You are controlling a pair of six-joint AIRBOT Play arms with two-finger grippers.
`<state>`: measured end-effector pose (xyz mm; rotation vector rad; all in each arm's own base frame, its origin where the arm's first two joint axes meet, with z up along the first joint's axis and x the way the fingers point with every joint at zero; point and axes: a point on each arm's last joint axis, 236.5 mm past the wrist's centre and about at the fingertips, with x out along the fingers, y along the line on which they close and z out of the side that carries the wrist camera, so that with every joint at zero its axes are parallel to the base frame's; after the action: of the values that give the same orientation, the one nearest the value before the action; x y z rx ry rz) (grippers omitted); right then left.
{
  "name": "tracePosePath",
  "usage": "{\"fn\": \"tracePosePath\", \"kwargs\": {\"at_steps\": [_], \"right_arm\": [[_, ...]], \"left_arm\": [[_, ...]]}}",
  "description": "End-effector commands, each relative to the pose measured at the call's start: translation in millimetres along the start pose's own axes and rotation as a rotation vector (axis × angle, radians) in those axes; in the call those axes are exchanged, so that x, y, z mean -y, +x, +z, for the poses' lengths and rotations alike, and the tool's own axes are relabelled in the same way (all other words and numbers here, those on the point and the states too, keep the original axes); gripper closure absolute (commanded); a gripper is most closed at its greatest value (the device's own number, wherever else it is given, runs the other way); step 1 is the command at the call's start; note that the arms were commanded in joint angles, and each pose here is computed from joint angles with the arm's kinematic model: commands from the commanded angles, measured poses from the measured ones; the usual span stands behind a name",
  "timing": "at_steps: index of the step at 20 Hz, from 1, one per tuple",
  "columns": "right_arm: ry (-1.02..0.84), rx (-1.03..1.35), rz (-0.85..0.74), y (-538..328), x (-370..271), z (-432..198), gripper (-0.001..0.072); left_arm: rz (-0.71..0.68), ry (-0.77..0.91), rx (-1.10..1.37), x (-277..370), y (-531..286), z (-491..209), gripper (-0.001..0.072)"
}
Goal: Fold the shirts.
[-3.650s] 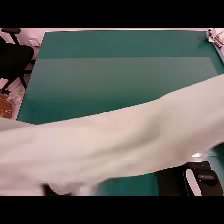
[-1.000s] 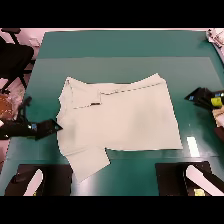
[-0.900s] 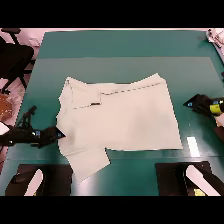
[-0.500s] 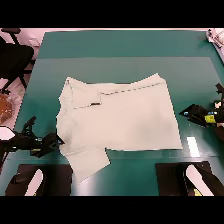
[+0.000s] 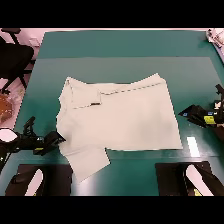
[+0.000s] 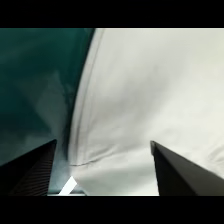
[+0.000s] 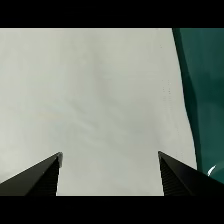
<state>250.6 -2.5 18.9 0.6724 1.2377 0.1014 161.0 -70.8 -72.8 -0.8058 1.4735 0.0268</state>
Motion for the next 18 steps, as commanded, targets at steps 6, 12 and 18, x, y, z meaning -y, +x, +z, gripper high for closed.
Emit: {"fn": "tracePosePath", "kwargs": {"at_steps": [6, 12, 18], "right_arm": [[0.0, 0.008, -0.002, 0, 1, 2, 0.0058], [-0.012, -0.135, -0.125, 0, 33, -28, 0.0059], [0.062, -0.426, -0.095, 33, 57, -82, 0.0063]], "left_arm": [[-0.059, -0.015, 0.017, 6, 13, 0, 0.0455], [-0.166, 0.041, 0.032, 33, 8, 4, 0.0684], [-0.194, 0.108, 0.097, 51, -12, 22, 0.0683]]}}
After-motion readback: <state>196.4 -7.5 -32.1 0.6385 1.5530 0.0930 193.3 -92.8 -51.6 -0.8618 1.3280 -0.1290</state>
